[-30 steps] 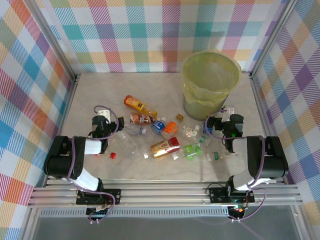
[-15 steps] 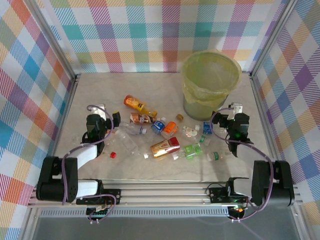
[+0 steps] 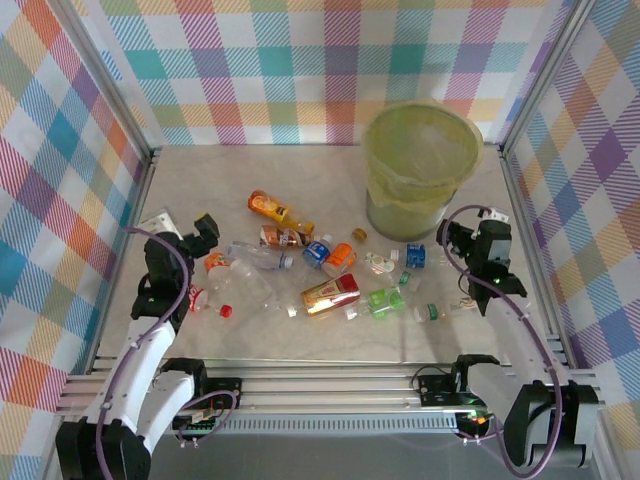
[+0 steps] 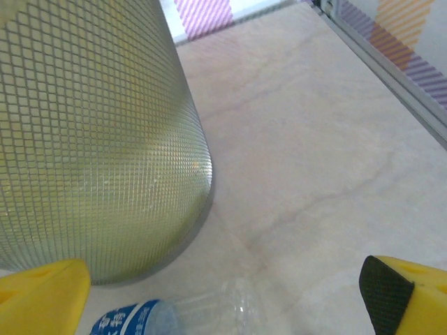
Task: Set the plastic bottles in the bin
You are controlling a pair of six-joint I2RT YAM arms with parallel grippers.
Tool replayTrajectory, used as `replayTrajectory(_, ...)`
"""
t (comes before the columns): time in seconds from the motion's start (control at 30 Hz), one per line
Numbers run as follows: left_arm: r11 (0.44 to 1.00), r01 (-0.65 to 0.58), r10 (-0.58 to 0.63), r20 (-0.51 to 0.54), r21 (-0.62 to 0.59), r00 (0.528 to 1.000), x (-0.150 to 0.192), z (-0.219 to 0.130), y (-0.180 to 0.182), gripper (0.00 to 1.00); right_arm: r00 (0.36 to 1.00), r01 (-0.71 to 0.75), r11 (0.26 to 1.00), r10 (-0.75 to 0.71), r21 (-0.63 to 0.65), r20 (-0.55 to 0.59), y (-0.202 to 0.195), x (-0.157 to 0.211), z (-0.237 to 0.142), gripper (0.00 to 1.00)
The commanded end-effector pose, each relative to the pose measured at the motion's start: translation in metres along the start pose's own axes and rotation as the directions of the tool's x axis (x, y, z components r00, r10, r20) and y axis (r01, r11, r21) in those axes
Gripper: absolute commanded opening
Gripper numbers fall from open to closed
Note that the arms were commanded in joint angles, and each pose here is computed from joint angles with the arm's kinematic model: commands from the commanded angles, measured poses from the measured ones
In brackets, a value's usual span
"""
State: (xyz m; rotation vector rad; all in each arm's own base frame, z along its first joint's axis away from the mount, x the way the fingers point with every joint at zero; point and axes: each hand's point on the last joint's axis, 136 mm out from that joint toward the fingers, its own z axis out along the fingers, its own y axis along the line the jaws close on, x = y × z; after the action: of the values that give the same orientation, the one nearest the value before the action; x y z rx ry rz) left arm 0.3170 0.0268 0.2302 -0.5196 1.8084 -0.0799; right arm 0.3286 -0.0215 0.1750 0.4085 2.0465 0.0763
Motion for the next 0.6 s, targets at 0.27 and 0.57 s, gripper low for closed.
replayTrajectory(0.27,0.888,0.147,-0.305,-0.316,-0.437,0.898,0.083,-0.043,0.071,1.00,0.975,-0.075,0.993,0.092,0.088,-0.203,-0.010,0.014,-0.037,1.00)
replayTrajectory(0.57,0.820,0.148,-0.406,-0.379,-0.554,0.832,0.111,-0.043,0.100,1.00,0.950,-0.104,0.992,0.119,0.065,-0.289,-0.003,0.026,-0.047,1.00)
